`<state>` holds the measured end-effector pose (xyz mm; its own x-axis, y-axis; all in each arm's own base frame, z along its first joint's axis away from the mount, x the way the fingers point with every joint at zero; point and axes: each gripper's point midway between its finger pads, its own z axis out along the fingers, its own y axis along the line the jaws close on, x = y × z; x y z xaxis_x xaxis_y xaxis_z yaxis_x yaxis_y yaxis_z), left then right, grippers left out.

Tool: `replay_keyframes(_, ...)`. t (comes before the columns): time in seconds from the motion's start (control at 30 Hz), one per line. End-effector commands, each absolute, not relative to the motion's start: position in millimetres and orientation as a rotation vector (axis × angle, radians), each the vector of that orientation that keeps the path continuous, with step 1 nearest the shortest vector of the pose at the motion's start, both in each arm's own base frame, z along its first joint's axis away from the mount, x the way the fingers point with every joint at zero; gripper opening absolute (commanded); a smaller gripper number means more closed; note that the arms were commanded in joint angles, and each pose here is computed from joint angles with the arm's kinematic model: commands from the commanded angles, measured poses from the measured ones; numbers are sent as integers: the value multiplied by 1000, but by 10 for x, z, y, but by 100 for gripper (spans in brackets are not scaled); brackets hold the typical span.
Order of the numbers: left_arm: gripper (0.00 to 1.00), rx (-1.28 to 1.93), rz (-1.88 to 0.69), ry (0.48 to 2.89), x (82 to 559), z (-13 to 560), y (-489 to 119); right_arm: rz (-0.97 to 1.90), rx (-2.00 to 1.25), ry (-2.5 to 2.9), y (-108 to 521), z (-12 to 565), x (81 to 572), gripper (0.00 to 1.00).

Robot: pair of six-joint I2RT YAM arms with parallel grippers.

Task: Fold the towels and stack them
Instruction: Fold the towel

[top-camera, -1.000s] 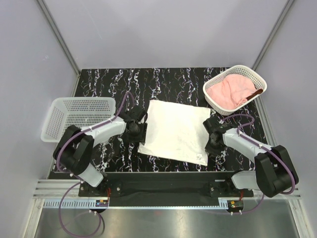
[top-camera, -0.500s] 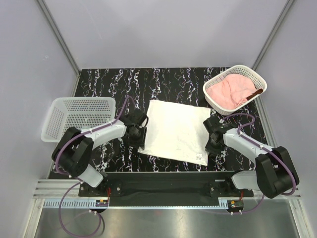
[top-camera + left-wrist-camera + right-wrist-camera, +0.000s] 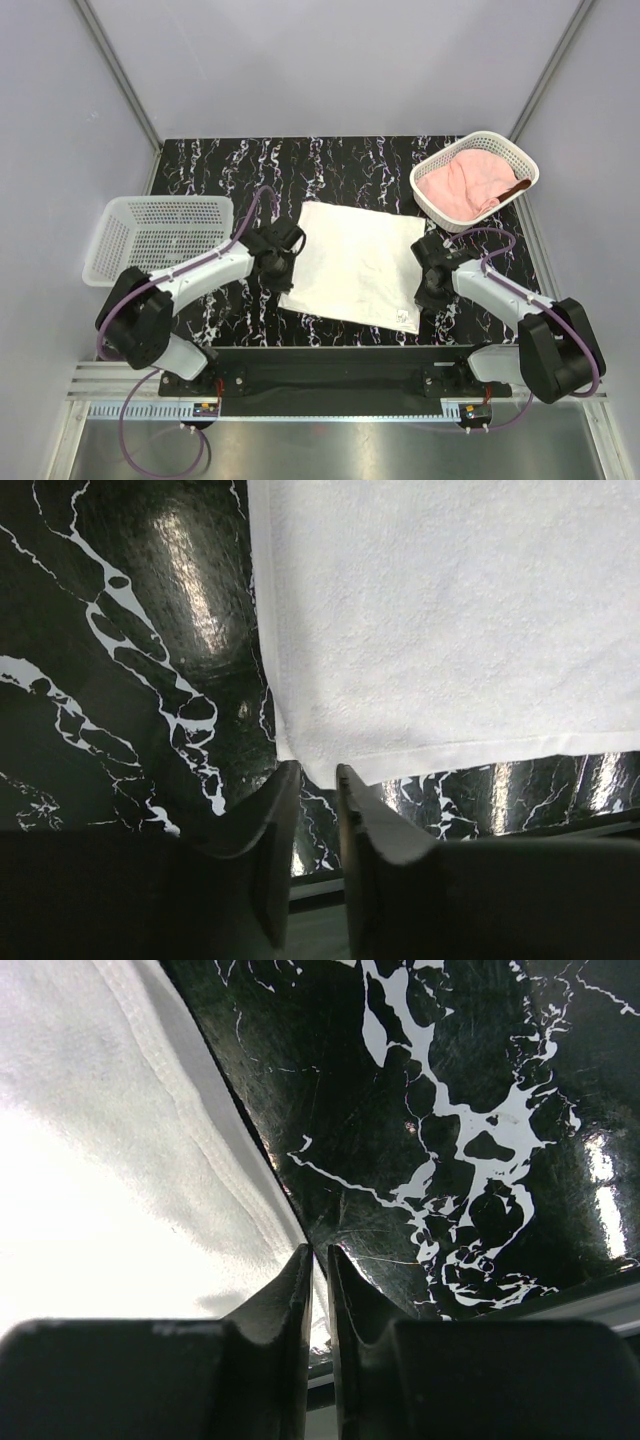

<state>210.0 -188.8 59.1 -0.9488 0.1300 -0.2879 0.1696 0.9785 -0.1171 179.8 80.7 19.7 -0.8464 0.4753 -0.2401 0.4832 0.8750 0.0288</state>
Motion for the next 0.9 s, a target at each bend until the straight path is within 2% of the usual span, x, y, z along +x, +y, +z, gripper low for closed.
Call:
replay_keyframes(0.0,20,247,-151,2799,2046,667,-1786,-16,711,2737,820,322,1943,18)
replay_keyframes(0.07,15,263,-172,2799,1981,637,-1782,-7,706,2733,826,335,1943,18)
replay_keyframes(0.2,15,307,-330,2848,1774,469,-1945,1,708,2728,829,344,1950,18)
replay_keyframes(0.33,15,303,-369,2862,1737,344,-2036,9,703,2722,836,361,1961,18)
replay_keyframes(0.53,20,244,-301,2852,1834,309,-2009,19,700,2712,833,375,1954,18)
replay_keyframes(0.63,21,182,-147,2826,1935,339,-1838,23,704,2707,831,382,1955,18)
replay_keyframes(0.87,25,127,-8,2775,2043,437,-1671,34,701,2700,844,394,1970,18)
